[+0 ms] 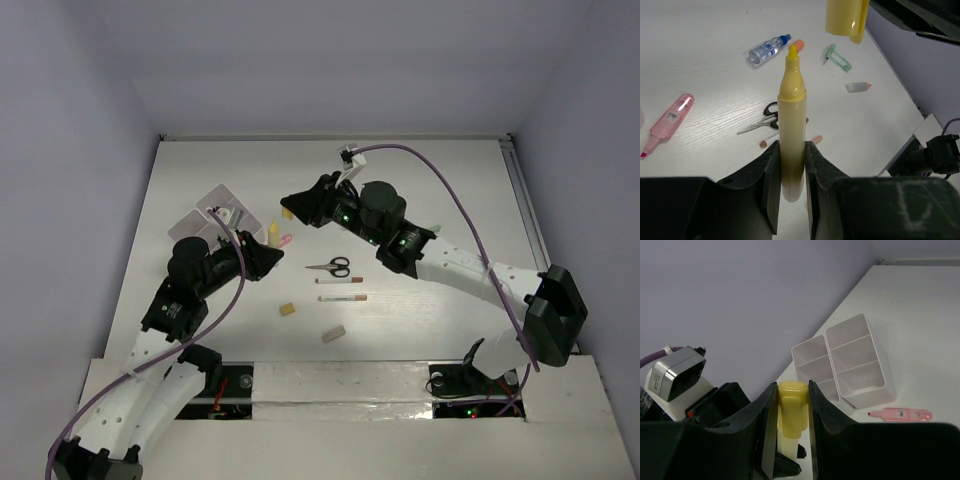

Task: Sort the stationery into containers
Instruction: Close the pen cap on the pen.

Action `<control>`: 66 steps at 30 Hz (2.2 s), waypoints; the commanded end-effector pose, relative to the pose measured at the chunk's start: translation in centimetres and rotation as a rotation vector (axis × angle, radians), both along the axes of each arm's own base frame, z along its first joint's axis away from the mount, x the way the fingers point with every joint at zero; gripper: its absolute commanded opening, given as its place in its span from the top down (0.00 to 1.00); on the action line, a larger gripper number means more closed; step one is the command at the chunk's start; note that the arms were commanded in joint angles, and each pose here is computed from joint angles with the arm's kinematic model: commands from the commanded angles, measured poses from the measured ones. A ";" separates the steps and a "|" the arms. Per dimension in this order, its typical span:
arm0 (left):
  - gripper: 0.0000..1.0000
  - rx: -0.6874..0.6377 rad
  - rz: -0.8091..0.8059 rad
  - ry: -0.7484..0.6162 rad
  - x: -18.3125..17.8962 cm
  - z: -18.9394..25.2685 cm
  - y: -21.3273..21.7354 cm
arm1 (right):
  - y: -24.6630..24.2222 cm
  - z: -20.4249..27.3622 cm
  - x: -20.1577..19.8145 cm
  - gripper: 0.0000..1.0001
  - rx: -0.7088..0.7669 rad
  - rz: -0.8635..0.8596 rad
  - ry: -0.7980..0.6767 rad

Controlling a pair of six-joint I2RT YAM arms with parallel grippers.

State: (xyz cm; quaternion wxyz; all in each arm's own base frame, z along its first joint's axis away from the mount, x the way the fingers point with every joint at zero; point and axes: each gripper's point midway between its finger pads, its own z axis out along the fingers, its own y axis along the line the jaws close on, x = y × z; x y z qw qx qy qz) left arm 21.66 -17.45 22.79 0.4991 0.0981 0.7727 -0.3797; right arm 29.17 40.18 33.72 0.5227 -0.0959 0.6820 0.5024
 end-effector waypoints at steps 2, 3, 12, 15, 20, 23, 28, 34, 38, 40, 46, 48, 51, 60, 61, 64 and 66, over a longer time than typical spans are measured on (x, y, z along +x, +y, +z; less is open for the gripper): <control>1.00 -0.003 0.025 -0.014 0.5 0.3 0.2 | 1.2 4.8 0.3 1.00 0.105 -0.050 -0.097; 1.00 -0.001 0.028 -0.010 0.5 0.2 0.2 | 1.3 4.5 0.5 1.00 0.098 -0.057 -0.097; 1.00 0.002 0.034 -0.006 0.6 0.1 0.3 | 2.7 3.0 1.5 1.00 0.068 -0.071 -0.081; 1.00 0.002 0.032 -0.006 0.6 0.1 0.2 | 3.3 2.9 1.3 1.00 0.059 -0.060 -0.078; 1.00 0.001 0.031 -0.009 0.6 0.2 0.2 | 3.8 2.5 1.1 1.00 0.048 -0.053 -0.072; 1.00 -0.001 0.029 -0.008 0.5 0.2 0.2 | 3.6 2.7 1.1 1.00 0.051 -0.061 -0.081; 1.00 0.001 0.033 -0.014 0.6 0.3 0.3 | 4.2 2.5 0.5 1.00 0.027 -0.051 -0.080; 1.00 0.000 0.055 -0.024 0.7 0.6 0.6 | 4.3 1.5 0.5 1.00 -0.005 -0.065 -0.068; 1.00 0.008 0.084 -0.026 0.9 0.6 1.1 | 4.7 0.8 0.4 1.00 -0.043 -0.086 -0.060; 1.00 0.010 0.095 -0.024 1.0 0.6 1.2 | 4.8 0.4 0.3 1.00 -0.062 -0.090 -0.058; 1.00 0.013 0.128 -0.035 1.1 0.9 1.7 | 5.3 -0.6 0.2 1.00 -0.109 -0.110 -0.047; 1.00 0.014 0.131 -0.036 1.1 0.9 1.8 | 5.3 -0.5 0.5 1.00 -0.112 -0.124 -0.043; 1.00 0.011 0.133 -0.041 1.1 1.1 1.8 | 5.8 -1.0 0.6 1.00 -0.131 -0.133 -0.033; 1.00 0.010 0.163 -0.055 1.1 1.4 2.4 | 6.5 -1.3 -0.5 1.00 -0.140 -0.109 -0.001; 1.00 0.010 0.166 -0.059 1.1 1.5 2.4 | 6.4 -1.4 -0.6 1.00 -0.139 -0.105 0.004; 1.00 0.007 0.174 -0.065 1.1 1.7 2.6 | 6.8 -1.5 -1.6 1.00 -0.141 -0.072 0.024; 1.00 0.005 0.182 -0.069 1.1 1.9 2.7 | 7.1 -1.5 -2.2 1.00 -0.149 -0.054 0.029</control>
